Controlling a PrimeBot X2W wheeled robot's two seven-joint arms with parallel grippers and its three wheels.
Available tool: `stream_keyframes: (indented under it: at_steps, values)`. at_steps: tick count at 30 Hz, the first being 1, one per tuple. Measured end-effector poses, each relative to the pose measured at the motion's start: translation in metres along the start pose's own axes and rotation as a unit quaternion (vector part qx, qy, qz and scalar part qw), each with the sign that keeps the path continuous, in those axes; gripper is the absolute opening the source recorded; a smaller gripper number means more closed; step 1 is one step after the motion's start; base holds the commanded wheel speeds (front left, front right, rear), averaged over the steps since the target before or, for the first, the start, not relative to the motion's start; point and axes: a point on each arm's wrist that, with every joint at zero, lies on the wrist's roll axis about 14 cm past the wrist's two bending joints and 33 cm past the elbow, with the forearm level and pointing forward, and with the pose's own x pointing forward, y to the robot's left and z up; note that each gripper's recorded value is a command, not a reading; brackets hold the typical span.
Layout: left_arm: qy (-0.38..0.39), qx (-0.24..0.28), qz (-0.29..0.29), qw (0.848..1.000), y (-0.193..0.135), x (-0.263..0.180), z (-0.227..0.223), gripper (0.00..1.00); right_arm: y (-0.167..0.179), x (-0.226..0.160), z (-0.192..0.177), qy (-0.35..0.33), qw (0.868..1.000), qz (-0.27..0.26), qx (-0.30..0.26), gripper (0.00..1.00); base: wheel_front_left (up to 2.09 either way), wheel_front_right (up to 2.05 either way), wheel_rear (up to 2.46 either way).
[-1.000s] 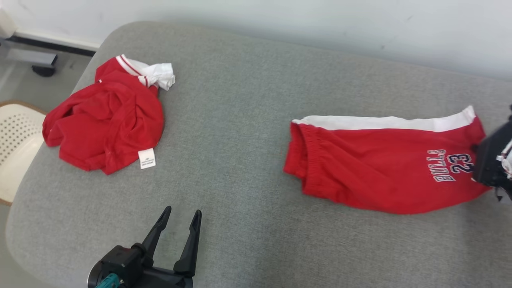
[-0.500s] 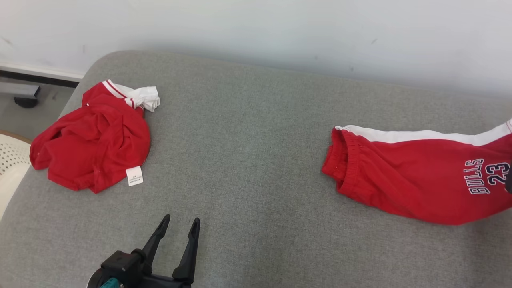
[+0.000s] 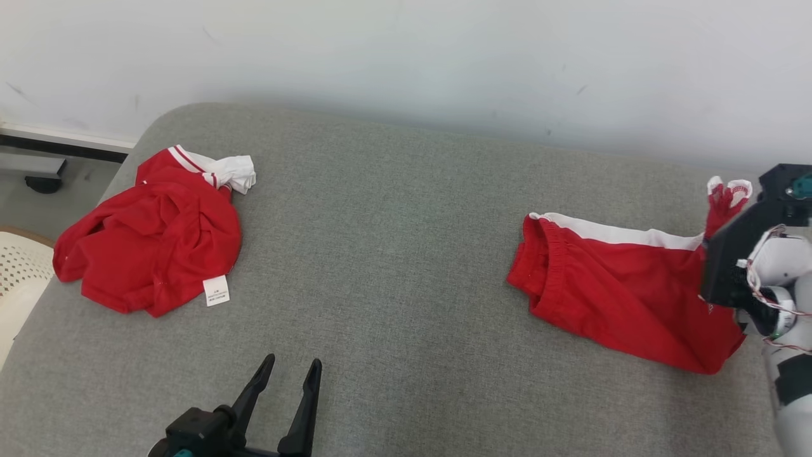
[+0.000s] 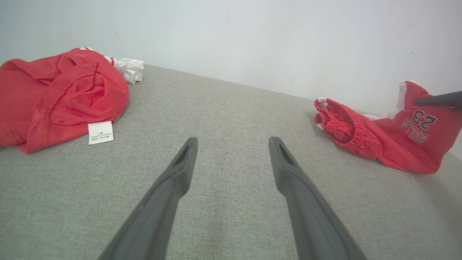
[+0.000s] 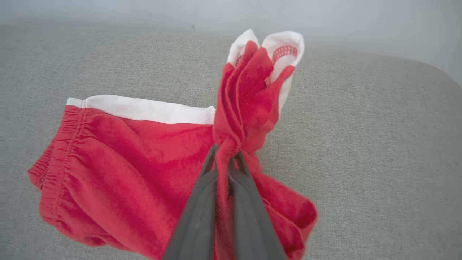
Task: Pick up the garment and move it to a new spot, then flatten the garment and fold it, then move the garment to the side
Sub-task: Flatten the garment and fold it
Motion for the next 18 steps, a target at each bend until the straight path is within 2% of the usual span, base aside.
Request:
stream_keyframes:
  at_steps: [8, 13, 18]
  values:
    - [0.006, -0.001, 0.004, 1.000, 0.002, -0.005, -0.003, 1.00, 0.063, 0.010, 0.009, 0.012, 0.999, 0.051, -0.004, 0.00, 0.00, 0.00, 0.00]
    - [0.005, -0.004, 0.016, 1.000, 0.008, -0.011, -0.003, 1.00, 0.096, 0.021, 0.000, 0.036, 0.996, 0.075, -0.015, 0.00, 0.00, 0.00, 0.00]
    - [0.006, -0.007, 0.032, 0.999, 0.016, -0.017, -0.004, 1.00, 0.115, 0.031, 0.003, 0.039, 0.995, 0.086, -0.029, 0.00, 0.00, 0.00, 0.00]
